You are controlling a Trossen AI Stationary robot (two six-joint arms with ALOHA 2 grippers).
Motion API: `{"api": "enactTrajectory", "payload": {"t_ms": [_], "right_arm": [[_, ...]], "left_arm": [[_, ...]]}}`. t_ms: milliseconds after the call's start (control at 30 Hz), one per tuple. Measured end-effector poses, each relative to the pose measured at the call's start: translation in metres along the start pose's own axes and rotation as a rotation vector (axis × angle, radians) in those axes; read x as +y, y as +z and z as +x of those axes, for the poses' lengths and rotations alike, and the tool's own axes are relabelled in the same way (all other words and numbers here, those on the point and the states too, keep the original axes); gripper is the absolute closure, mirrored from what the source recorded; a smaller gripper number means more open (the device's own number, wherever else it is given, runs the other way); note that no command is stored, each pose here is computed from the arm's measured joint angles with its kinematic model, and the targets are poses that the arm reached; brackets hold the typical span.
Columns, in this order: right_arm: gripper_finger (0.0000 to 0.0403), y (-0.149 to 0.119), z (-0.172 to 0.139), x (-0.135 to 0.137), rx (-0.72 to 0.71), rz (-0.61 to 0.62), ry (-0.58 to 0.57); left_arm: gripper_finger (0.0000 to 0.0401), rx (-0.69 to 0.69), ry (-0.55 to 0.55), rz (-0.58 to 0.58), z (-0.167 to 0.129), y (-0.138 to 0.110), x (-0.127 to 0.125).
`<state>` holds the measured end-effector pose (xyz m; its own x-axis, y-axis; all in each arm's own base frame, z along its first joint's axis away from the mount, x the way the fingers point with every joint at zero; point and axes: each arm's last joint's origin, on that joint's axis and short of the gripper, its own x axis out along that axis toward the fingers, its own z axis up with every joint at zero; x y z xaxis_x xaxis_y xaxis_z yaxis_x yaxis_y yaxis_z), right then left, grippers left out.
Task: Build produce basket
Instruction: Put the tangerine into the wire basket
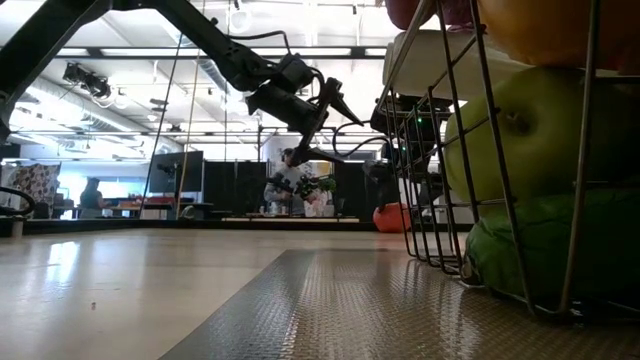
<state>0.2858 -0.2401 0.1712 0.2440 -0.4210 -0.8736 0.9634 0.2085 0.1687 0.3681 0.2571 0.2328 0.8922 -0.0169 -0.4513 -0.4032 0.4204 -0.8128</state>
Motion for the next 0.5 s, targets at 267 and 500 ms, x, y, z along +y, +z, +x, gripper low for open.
{"api": "enactTrajectory", "payload": {"t_ms": [267, 500], "right_arm": [[0.0054, -0.0002, 0.0001, -0.0005, 0.004, 0.000, -0.003], [0.0139, -0.0008, -0.0001, -0.0005, 0.020, -0.001, 0.010]], "left_arm": [[0.0008, 0.003, -0.001, 0.007, 0.0010, -0.0012, -0.0011], [0.0008, 0.004, -0.001, 0.007, 0.0011, -0.0013, -0.0012]]}}
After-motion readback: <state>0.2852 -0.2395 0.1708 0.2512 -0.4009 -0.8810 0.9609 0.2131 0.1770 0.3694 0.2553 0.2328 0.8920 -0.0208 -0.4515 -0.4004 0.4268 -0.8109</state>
